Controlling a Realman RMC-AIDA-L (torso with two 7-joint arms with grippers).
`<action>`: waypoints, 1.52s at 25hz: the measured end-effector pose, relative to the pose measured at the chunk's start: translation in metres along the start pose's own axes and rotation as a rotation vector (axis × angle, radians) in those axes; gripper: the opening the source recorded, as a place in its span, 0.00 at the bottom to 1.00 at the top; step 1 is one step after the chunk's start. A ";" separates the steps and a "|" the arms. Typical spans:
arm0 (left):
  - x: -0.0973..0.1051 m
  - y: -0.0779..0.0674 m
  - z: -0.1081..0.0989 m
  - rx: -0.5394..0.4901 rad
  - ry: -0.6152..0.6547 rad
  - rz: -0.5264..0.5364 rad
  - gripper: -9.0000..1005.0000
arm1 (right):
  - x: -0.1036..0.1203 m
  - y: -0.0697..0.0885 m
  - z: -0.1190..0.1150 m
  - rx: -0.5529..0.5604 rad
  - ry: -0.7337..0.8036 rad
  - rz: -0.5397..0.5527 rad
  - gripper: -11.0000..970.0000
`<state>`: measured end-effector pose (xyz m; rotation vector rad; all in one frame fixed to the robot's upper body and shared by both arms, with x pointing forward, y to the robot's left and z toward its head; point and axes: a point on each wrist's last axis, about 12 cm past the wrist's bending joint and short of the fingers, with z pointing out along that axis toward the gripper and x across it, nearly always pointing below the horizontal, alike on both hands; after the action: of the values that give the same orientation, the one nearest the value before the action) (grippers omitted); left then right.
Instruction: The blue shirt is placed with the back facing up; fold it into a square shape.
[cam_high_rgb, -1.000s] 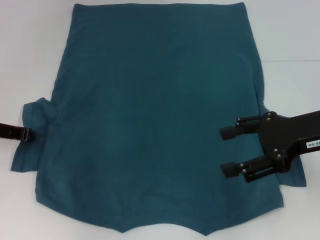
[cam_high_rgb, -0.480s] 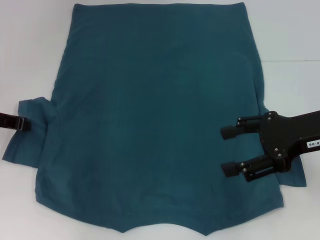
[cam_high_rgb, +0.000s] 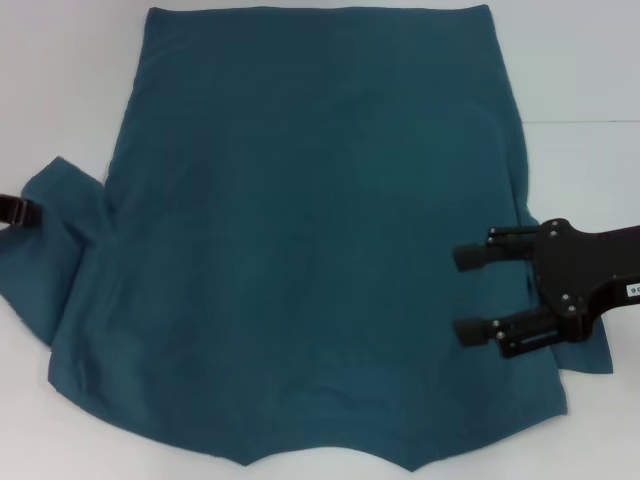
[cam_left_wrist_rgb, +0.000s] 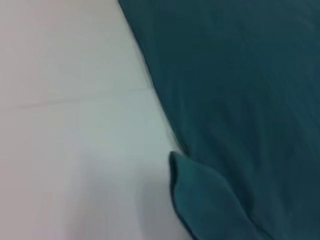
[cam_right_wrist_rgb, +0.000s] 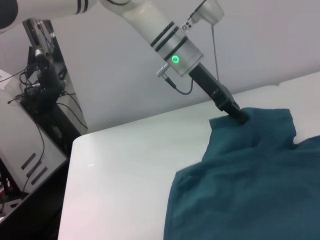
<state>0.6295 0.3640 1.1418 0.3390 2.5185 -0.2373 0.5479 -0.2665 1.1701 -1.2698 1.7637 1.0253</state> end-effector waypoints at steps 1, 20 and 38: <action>-0.001 0.000 -0.001 -0.002 -0.001 0.004 0.08 | 0.002 0.000 0.000 0.003 -0.001 0.000 0.97; -0.045 -0.059 0.000 0.061 0.091 0.113 0.14 | 0.023 0.008 -0.008 0.030 -0.014 -0.006 0.97; -0.074 -0.154 0.033 0.076 0.066 0.201 0.27 | 0.036 0.010 -0.010 0.042 -0.042 -0.033 0.97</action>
<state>0.6611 0.1957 1.1712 0.6361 2.5219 -0.2463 0.5282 -0.2876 1.1444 -1.2387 1.7190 0.9839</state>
